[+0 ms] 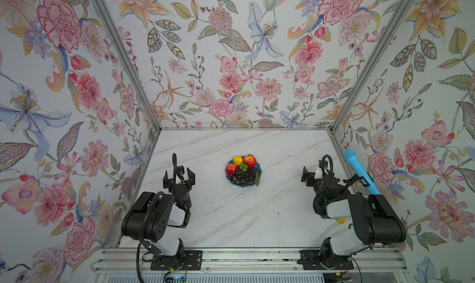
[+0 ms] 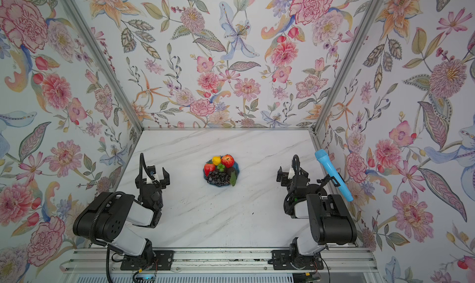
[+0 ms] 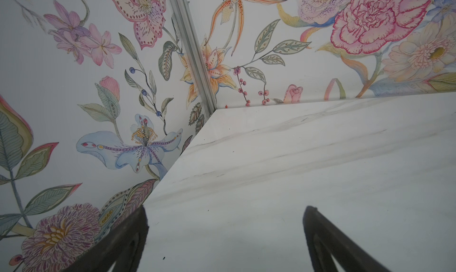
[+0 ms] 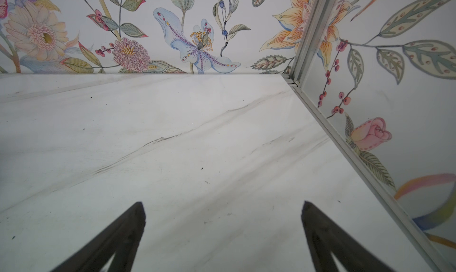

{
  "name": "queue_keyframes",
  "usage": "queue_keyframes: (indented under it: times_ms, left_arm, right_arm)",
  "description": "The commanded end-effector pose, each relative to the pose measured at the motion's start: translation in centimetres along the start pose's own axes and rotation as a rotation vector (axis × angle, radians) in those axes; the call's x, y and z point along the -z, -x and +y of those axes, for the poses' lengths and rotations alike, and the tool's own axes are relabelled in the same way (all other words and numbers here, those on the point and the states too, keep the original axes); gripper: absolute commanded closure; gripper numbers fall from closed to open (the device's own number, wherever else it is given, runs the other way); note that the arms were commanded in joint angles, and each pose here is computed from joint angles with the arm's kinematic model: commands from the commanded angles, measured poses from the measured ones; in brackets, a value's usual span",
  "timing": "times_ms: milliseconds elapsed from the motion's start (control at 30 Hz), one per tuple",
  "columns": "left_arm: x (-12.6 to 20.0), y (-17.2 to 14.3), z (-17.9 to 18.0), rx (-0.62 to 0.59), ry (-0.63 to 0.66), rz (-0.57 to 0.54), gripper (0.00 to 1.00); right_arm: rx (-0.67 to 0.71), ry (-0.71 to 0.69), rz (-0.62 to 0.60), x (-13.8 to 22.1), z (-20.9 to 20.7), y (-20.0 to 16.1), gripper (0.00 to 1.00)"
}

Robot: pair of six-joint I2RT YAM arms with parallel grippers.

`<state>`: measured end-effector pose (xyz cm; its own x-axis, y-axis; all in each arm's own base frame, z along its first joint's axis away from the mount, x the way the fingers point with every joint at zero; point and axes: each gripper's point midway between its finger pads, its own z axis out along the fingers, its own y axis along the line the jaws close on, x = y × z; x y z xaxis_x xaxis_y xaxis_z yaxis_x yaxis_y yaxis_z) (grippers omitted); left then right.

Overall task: Arrange fruit in a fruit bowl
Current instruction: Reset both arms

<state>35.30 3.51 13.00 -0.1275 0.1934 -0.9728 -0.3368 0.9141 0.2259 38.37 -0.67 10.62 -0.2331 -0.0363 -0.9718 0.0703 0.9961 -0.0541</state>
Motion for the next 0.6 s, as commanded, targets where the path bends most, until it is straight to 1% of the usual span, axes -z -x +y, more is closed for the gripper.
queue_keyframes:
  times_ms: [0,567]
  left_arm:
    - [-0.23,0.65,0.23,0.025,0.004,-0.020,0.01]
    - [-0.23,0.65,0.24,0.025,0.005,-0.020,0.01]
  right_arm:
    - [-0.005,-0.008,-0.002,-0.12,0.00,0.15,0.01]
    - [0.002,-0.005,0.000,-0.13,0.16,0.13,0.01]
